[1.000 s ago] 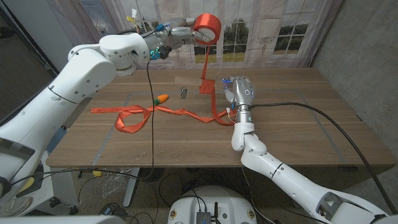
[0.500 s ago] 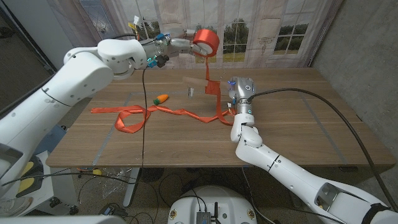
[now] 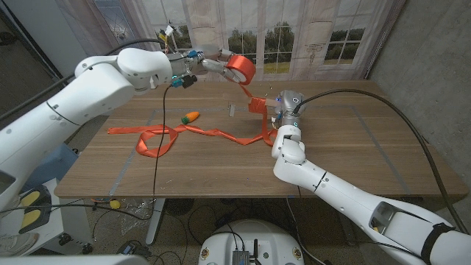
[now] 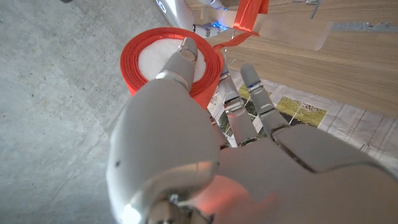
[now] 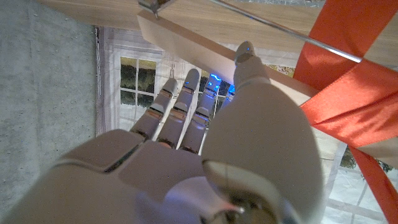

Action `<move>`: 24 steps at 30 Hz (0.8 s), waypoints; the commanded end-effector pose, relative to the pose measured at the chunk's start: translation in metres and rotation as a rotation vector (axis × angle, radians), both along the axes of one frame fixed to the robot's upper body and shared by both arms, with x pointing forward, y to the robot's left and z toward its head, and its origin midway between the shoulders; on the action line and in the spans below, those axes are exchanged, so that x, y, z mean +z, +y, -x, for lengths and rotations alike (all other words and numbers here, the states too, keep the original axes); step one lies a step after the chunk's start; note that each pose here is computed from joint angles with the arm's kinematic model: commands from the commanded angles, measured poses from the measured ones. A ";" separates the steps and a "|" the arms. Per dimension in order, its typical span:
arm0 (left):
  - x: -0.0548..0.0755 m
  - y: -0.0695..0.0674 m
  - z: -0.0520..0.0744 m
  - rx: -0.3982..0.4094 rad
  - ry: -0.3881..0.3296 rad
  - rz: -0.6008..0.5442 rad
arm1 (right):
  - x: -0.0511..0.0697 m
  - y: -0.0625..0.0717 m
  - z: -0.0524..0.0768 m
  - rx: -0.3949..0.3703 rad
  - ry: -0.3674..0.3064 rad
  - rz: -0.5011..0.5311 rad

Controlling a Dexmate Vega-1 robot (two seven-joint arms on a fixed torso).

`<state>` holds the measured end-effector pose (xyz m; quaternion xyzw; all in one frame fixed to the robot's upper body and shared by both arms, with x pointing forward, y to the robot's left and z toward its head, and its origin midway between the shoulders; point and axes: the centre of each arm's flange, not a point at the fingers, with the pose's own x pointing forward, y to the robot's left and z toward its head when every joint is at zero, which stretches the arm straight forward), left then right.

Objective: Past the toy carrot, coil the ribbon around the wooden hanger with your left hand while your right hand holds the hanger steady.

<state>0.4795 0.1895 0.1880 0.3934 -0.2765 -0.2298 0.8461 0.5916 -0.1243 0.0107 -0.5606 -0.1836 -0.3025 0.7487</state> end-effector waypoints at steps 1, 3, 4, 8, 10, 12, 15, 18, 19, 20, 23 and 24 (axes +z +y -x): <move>-0.016 0.000 -0.019 0.079 0.004 -0.179 | 0.009 -0.007 -0.008 -0.092 0.196 -0.035; -0.020 -0.001 -0.022 0.100 0.002 -0.218 | 0.010 -0.007 -0.010 -0.101 0.228 -0.038; -0.022 -0.003 -0.023 0.113 -0.002 -0.239 | 0.011 -0.007 -0.011 -0.107 0.246 -0.040; -0.030 -0.008 -0.027 0.167 -0.020 -0.330 | 0.013 -0.006 -0.016 -0.108 0.299 -0.036; -0.033 -0.010 -0.028 0.193 -0.032 -0.376 | 0.014 -0.005 -0.018 -0.116 0.322 -0.037; -0.036 -0.013 -0.028 0.224 -0.050 -0.418 | 0.014 -0.005 -0.020 -0.129 0.341 -0.037; -0.042 -0.017 -0.031 0.266 -0.070 -0.469 | 0.015 -0.003 -0.022 -0.147 0.375 -0.040; -0.048 -0.019 -0.035 0.281 -0.067 -0.501 | 0.015 -0.002 -0.025 -0.171 0.409 -0.040; -0.050 -0.019 -0.037 0.284 -0.064 -0.506 | 0.015 -0.002 -0.025 -0.179 0.421 -0.039; -0.053 -0.019 -0.039 0.286 -0.059 -0.510 | 0.015 -0.002 -0.025 -0.187 0.428 -0.038; -0.059 -0.020 -0.044 0.292 -0.048 -0.520 | 0.016 -0.001 -0.026 -0.203 0.454 -0.041; -0.062 -0.020 -0.046 0.294 -0.045 -0.524 | 0.016 -0.001 -0.026 -0.208 0.462 -0.042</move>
